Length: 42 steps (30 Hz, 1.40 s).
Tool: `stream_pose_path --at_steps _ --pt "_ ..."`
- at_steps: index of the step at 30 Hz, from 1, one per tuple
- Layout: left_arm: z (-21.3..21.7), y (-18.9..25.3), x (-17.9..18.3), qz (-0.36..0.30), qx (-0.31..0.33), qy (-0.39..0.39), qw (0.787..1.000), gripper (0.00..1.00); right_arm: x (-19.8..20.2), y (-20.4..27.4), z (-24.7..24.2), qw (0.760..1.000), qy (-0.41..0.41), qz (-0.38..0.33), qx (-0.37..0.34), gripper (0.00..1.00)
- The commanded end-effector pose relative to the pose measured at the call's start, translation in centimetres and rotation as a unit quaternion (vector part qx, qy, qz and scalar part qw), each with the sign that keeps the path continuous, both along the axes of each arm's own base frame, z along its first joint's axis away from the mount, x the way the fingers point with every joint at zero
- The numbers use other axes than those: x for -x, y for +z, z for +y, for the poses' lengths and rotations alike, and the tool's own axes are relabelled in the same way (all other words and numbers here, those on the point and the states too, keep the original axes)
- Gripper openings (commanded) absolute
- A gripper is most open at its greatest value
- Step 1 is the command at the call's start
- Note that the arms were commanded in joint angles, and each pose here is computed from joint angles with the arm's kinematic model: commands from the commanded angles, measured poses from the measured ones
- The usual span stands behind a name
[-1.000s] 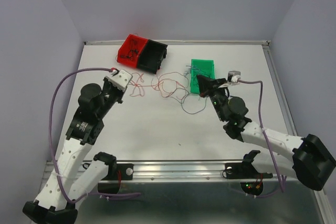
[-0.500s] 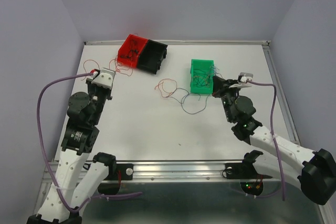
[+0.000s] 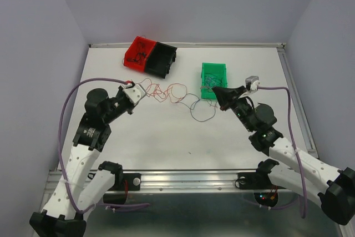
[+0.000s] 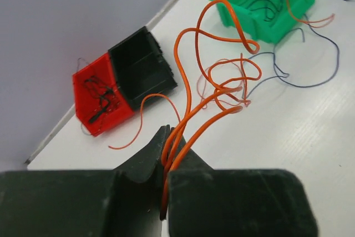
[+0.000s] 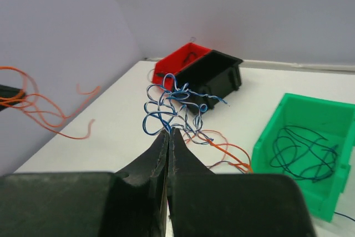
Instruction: Untangle the cables
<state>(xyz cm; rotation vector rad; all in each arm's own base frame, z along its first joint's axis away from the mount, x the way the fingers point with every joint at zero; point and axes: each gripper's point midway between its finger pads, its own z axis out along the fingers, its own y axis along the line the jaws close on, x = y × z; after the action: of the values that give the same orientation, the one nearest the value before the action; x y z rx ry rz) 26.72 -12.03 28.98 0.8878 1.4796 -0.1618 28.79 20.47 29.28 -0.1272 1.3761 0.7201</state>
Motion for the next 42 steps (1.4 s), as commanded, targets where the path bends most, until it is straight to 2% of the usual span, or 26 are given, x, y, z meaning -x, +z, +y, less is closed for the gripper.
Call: stream_pose_path --at_steps 1,4,12,14,15,16,21,22,24,25,26,27,28,30,33,37,42 --pt "-3.5 -1.4 2.0 0.003 -0.016 -0.135 0.991 0.13 4.0 4.6 3.1 0.989 0.137 -0.059 -0.012 0.01" --pt "-4.3 -1.8 2.2 0.004 -0.013 -0.161 0.987 0.19 6.6 6.4 4.4 0.974 0.211 -0.078 -0.021 0.0" --pt "-5.4 -3.9 3.0 0.019 -0.012 -0.207 0.978 0.19 9.6 10.0 4.1 0.959 0.255 -0.117 -0.047 0.0" --pt "-5.3 -3.9 2.7 0.017 -0.012 -0.201 0.979 0.13 9.5 10.4 4.1 0.959 0.254 -0.117 -0.05 0.01" --pt "-5.2 -3.8 2.4 0.015 -0.012 -0.194 0.981 0.02 9.3 10.4 4.1 0.959 0.253 -0.116 -0.051 0.01" --pt "-4.8 -3.9 1.6 0.023 -0.008 -0.171 0.985 0.0 9.0 10.1 4.2 0.961 0.249 -0.111 -0.05 0.01" --pt "-3.9 -2.8 -2.3 0.02 -0.006 -0.105 0.994 0.0 8.2 9.9 4.4 0.964 0.24 -0.105 -0.053 0.01" --pt "-3.9 -3.1 -2.7 0.026 -0.011 -0.103 0.994 0.14 8.1 9.8 4.5 0.964 0.24 -0.104 -0.053 0.01" --pt "-3.7 -5.0 -3.5 0.064 -0.043 -0.104 0.992 0.54 7.9 9.6 4.4 0.965 0.236 -0.1 -0.053 0.0" --pt "-3.5 -6.8 -2.9 0.113 -0.061 -0.106 0.986 0.57 7.8 9.5 4.3 0.966 0.232 -0.099 -0.054 0.0" --pt "-3.3 -7.8 -2.9 0.134 -0.08 -0.11 0.982 0.65 7.8 9.5 4.2 0.967 0.229 -0.1 -0.054 0.01" --pt "-3.0 -8.7 -2.7 0.159 -0.097 -0.114 0.976 0.65 7.7 9.3 4.2 0.968 0.226 -0.098 -0.054 0.01" --pt "-2.6 -10.8 -1.7 0.218 -0.117 -0.122 0.961 0.77 7.6 9.2 4.0 0.969 0.22 -0.097 -0.055 0.01" --pt "-2.3 -12.6 -0.1 0.252 -0.15 -0.152 0.944 0.99 7.6 9.1 3.7 0.97 0.214 -0.098 -0.054 0.0" --pt "-1.7 -16.0 3.5 0.267 -0.22 -0.218 0.913 0.99 7.9 9.1 3.3 0.971 0.208 -0.104 -0.054 0.01" --pt "-1.6 -17.1 4.9 0.201 -0.293 -0.234 0.905 0.99 7.9 8.8 3.0 0.972 0.202 -0.104 -0.052 0.01" --pt "-2.5 -18.7 6.8 0.183 -0.329 -0.275 0.885 0.99 7.7 8.5 3.1 0.973 0.201 -0.1 -0.05 0.01"
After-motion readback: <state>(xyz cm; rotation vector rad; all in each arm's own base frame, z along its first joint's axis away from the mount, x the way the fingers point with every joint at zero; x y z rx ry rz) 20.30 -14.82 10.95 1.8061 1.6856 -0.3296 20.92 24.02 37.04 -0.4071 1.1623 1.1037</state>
